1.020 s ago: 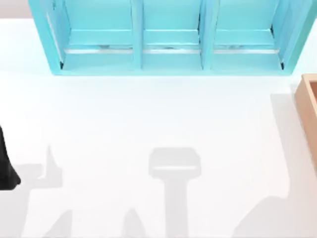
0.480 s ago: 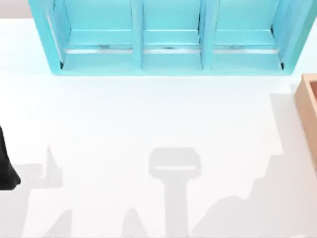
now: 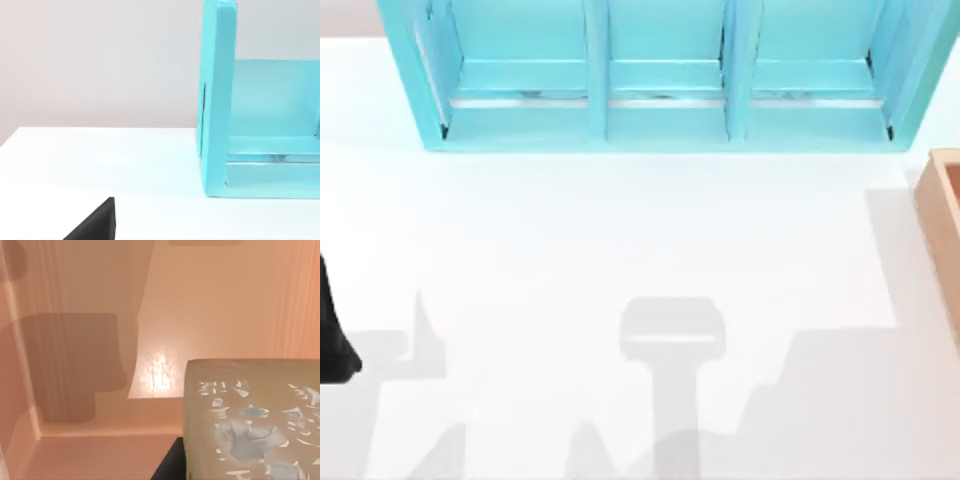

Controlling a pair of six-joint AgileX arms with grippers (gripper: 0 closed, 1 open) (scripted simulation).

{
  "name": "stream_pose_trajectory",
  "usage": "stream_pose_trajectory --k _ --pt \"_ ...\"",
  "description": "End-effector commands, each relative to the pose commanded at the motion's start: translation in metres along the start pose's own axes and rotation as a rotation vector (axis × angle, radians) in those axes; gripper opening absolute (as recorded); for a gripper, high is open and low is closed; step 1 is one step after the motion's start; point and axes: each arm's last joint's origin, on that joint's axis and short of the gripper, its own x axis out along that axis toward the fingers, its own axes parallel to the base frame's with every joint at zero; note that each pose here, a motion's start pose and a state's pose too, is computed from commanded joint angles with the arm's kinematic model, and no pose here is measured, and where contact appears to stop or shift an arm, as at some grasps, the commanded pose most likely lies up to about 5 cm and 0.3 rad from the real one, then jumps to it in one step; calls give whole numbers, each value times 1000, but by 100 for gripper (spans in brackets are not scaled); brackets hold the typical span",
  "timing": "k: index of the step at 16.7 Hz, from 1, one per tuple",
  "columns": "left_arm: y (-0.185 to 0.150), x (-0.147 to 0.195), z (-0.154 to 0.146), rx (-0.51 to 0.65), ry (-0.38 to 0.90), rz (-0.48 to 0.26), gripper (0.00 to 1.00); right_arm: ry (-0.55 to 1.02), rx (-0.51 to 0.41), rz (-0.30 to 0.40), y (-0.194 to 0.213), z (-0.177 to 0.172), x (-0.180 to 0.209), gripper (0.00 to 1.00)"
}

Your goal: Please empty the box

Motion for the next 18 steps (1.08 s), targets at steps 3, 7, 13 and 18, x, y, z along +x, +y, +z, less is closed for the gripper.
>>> stream_pose_trajectory --k 3,7,13,18 --pt "0 0 0 0 0 0 100 4 0 2 1 1 2 0" --pt "0 0 0 0 0 0 100 7 -2 -2 25 29 6 0" --pt "0 0 0 0 0 0 100 15 -11 -1 155 90 34 0" --pt "0 0 0 0 0 0 100 10 0 1 294 84 69 0"
